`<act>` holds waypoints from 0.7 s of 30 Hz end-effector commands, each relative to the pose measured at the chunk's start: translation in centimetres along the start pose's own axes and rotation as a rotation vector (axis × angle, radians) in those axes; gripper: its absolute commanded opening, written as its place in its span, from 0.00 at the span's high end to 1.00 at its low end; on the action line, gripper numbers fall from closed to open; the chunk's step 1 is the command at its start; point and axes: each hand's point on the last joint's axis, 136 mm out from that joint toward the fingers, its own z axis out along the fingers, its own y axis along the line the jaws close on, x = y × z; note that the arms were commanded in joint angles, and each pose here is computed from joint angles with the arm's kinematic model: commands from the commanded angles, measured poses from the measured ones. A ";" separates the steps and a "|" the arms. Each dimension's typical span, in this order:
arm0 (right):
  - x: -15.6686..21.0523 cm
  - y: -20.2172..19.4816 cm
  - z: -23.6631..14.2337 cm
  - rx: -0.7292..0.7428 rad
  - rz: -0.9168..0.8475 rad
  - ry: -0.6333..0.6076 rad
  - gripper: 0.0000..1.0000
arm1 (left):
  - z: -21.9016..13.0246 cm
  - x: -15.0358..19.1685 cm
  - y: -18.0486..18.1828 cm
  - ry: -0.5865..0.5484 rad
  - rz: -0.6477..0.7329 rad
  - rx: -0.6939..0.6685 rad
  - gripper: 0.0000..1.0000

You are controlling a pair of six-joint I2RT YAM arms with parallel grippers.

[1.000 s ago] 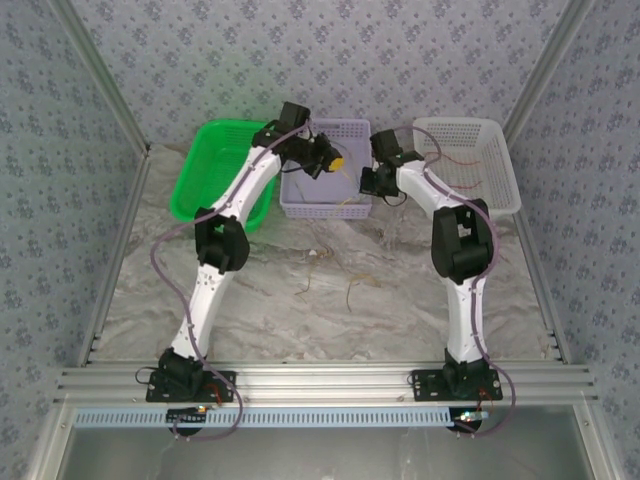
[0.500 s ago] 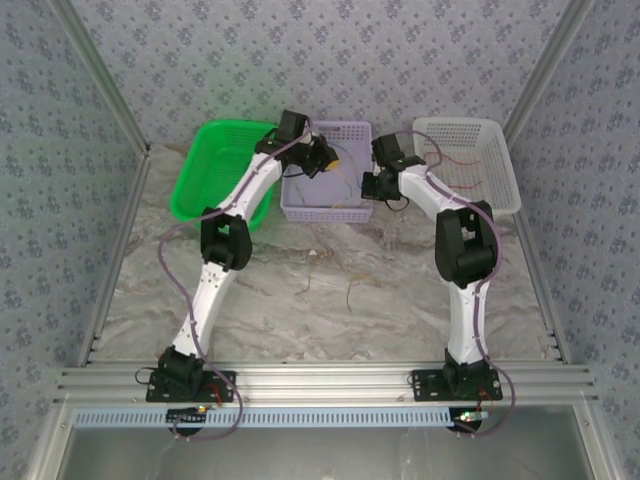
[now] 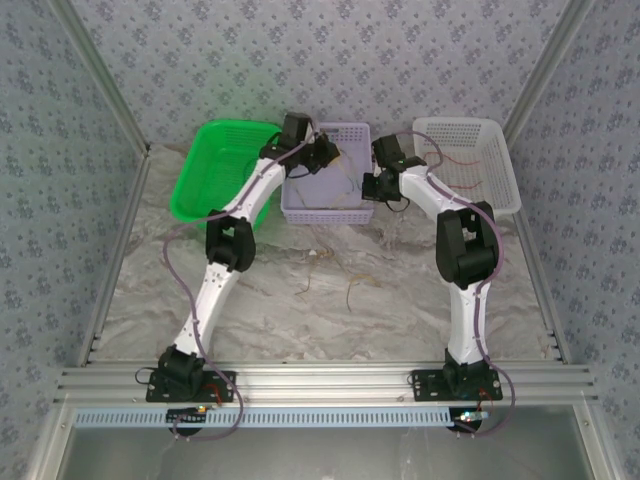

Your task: Untangle the cables

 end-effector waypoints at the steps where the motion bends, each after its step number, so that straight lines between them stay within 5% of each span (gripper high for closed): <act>1: 0.7 0.5 -1.0 -0.007 -0.030 0.014 1.00 | 1.2 0.6 1.9 0.002 0.008 -0.044 1.00; 8: 0.3 0.7 -1.1 -0.005 -0.029 0.008 1.00 | 2.1 3.8 2.7 0.076 0.010 -0.111 1.00; 14: 0.1 0.4 -1.5 0.012 -0.034 -0.001 1.00 | 1.1 4.2 1.2 0.106 -0.003 -0.086 0.41; 21: 0.1 0.0 -2.0 0.041 -0.055 0.013 1.00 | -3.7 3.2 -3.4 0.065 0.009 -0.096 0.13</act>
